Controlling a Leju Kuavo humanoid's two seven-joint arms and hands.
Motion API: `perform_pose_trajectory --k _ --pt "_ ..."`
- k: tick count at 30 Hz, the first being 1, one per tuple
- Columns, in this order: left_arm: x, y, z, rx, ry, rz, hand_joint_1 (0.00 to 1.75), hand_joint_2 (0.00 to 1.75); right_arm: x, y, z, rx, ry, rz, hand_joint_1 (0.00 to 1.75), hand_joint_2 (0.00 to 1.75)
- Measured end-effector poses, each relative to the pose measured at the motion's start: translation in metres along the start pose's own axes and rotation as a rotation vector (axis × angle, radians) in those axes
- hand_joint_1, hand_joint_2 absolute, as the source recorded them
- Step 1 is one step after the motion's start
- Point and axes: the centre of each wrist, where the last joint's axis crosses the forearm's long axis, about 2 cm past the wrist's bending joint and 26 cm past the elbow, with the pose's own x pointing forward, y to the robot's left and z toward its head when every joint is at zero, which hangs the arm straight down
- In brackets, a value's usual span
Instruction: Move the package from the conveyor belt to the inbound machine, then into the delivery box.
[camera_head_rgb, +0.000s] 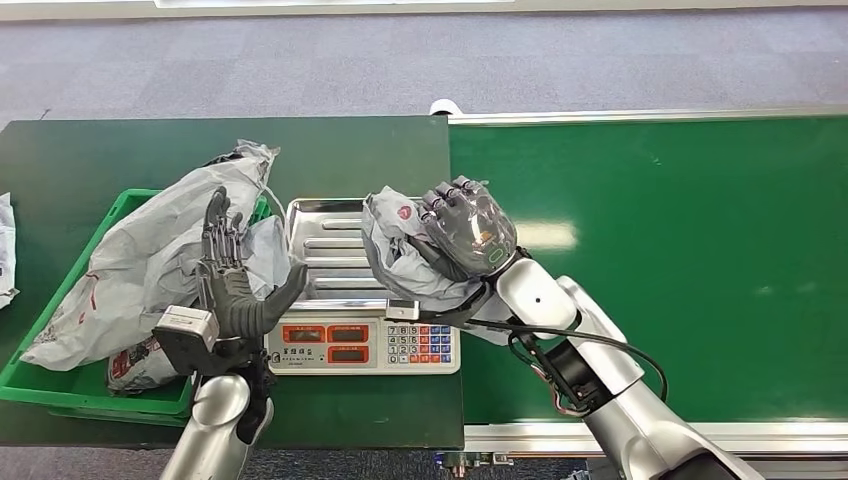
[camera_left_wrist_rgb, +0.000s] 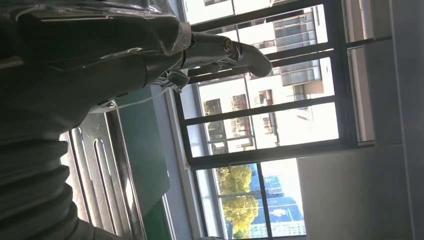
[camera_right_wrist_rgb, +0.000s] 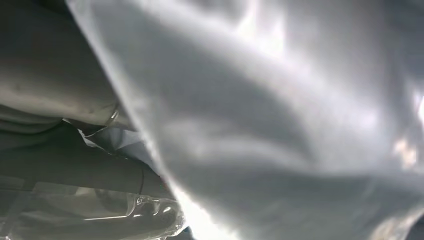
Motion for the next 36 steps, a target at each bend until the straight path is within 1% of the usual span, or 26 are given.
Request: perform_pose_trajectory --k 5,9,14,16,18,20,22,25,36 --pt "0.002 0.001 0.001 0.035 0.007 0.018 0.00 1.75 -0.005 0.008 0.006 0.047 0.013 0.017 1.75 0.00" --pt "0.005 0.003 0.007 0.022 0.014 0.051 0.00 1.75 -0.020 0.023 0.018 0.134 0.018 0.047 1.75 0.00" --pt "0.006 0.006 0.015 0.006 0.019 0.053 0.00 1.75 -0.047 0.031 0.030 0.198 0.163 0.089 1.75 0.00" --pt "0.006 0.006 0.016 0.004 0.021 0.053 0.00 1.75 -0.056 0.033 0.034 0.213 0.196 0.093 1.75 0.00" --pt "0.006 0.006 0.016 0.001 0.022 0.057 0.00 1.75 -0.062 0.035 0.037 0.231 0.190 0.086 1.75 0.00" --pt "0.006 0.005 0.016 -0.006 0.022 0.065 0.00 1.75 -0.064 0.038 0.041 0.252 0.152 0.065 1.75 0.00" --pt "0.006 0.004 0.015 -0.013 0.023 0.073 0.00 1.75 -0.060 0.042 0.042 0.274 0.089 0.028 1.75 0.00" --pt "0.005 0.002 0.011 -0.023 0.019 0.086 0.00 1.75 -0.045 0.048 0.039 0.297 -0.004 -0.038 1.75 0.00" --pt "0.002 -0.002 0.006 -0.034 0.022 0.095 0.00 1.75 -0.005 0.055 0.025 0.312 -0.128 -0.171 1.75 0.00"
